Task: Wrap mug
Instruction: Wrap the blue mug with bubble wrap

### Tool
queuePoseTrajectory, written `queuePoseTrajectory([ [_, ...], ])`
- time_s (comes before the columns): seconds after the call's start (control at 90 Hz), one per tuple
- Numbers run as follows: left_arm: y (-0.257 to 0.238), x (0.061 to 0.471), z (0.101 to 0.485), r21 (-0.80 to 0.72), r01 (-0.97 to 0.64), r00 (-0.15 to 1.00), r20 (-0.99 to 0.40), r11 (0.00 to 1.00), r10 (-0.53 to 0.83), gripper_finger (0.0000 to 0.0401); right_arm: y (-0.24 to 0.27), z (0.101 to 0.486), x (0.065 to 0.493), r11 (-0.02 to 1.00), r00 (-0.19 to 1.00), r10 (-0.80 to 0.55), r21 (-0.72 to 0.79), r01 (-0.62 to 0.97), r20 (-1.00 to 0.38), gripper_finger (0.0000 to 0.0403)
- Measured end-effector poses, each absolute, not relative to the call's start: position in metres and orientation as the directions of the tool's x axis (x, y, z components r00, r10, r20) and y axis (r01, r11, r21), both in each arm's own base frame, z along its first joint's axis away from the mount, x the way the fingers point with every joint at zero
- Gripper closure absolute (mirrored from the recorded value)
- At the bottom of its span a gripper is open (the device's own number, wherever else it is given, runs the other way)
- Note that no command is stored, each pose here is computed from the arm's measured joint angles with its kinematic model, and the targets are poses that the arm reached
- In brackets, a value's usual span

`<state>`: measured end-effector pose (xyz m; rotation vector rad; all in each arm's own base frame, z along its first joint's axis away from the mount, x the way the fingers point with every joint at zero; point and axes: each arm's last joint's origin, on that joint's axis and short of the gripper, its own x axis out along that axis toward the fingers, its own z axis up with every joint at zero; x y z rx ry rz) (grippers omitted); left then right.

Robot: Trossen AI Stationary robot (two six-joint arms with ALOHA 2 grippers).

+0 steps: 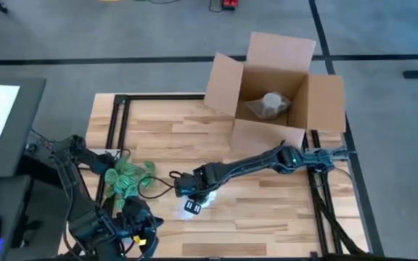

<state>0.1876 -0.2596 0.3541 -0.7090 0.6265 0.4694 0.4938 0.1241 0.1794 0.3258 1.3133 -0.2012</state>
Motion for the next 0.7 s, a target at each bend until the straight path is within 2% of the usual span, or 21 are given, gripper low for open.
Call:
queuePoseTrajectory([
  [0.333,-0.260,0.188,0.354,-0.450,-0.590,0.719,-0.671,0.671,0.182,0.0401,0.128,0.166,0.498,0.940,0.247,0.039,0.120,0.319,-0.968,0.0328],
  [0.7,-0.260,0.188,0.354,-0.453,-0.591,0.719,-0.671,0.668,0.181,0.0401,0.111,0.222,0.486,0.940,0.319,0.058,0.159,0.301,-0.946,0.0327],
])
